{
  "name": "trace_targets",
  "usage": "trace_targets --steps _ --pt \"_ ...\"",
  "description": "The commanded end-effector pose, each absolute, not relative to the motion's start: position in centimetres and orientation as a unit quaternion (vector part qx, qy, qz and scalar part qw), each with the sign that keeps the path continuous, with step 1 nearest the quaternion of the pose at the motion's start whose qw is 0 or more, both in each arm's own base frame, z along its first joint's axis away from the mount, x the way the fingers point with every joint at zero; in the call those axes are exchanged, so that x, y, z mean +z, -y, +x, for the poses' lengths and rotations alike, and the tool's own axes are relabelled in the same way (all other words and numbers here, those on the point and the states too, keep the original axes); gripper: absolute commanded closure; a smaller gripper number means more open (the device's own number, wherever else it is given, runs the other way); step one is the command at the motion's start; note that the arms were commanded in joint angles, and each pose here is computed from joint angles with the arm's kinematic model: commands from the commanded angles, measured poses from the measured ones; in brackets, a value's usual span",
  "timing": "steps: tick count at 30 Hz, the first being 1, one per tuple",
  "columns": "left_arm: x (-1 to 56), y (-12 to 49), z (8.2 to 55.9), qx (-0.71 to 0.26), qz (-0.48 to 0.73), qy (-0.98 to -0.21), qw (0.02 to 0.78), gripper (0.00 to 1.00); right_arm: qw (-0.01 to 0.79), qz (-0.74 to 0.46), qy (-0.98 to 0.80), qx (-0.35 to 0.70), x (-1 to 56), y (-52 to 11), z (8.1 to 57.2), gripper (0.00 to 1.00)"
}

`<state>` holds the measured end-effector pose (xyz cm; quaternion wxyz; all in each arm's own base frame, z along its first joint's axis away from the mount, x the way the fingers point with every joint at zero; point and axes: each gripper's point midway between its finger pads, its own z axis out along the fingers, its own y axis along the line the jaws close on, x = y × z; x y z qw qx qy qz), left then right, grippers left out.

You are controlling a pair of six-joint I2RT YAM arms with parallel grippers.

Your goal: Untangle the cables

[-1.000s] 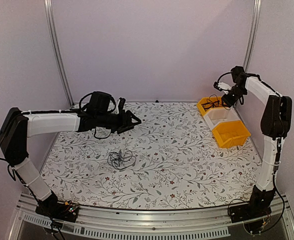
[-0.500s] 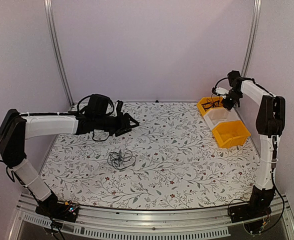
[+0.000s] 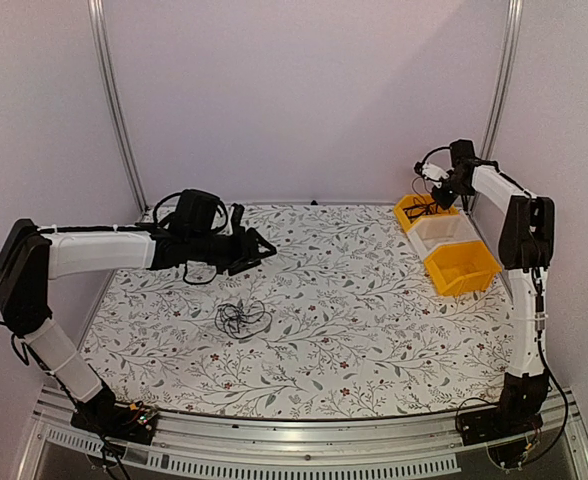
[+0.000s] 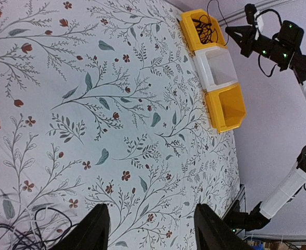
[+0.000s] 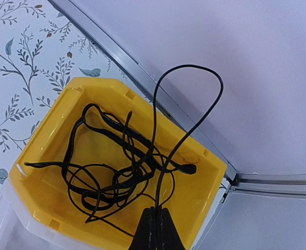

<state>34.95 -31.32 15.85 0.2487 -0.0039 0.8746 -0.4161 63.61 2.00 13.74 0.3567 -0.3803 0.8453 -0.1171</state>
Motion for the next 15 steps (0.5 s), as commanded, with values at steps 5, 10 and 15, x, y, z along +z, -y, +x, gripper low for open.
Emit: trace_targets --steps 5,10,15 --pt "16.1 31.3 34.4 -0.407 -0.008 -0.881 0.241 0.41 0.409 -0.38 -0.829 -0.038 11.9 -5.3 65.4 1.0" --pt "16.2 31.4 34.4 -0.402 -0.002 -0.884 0.239 0.42 0.376 -0.362 -0.852 -0.024 10.0 -5.2 64.2 1.0" --pt "16.2 31.5 34.7 -0.4 0.003 -0.884 0.242 0.42 0.344 -0.343 -0.874 -0.029 8.6 -3.9 62.0 1.0"
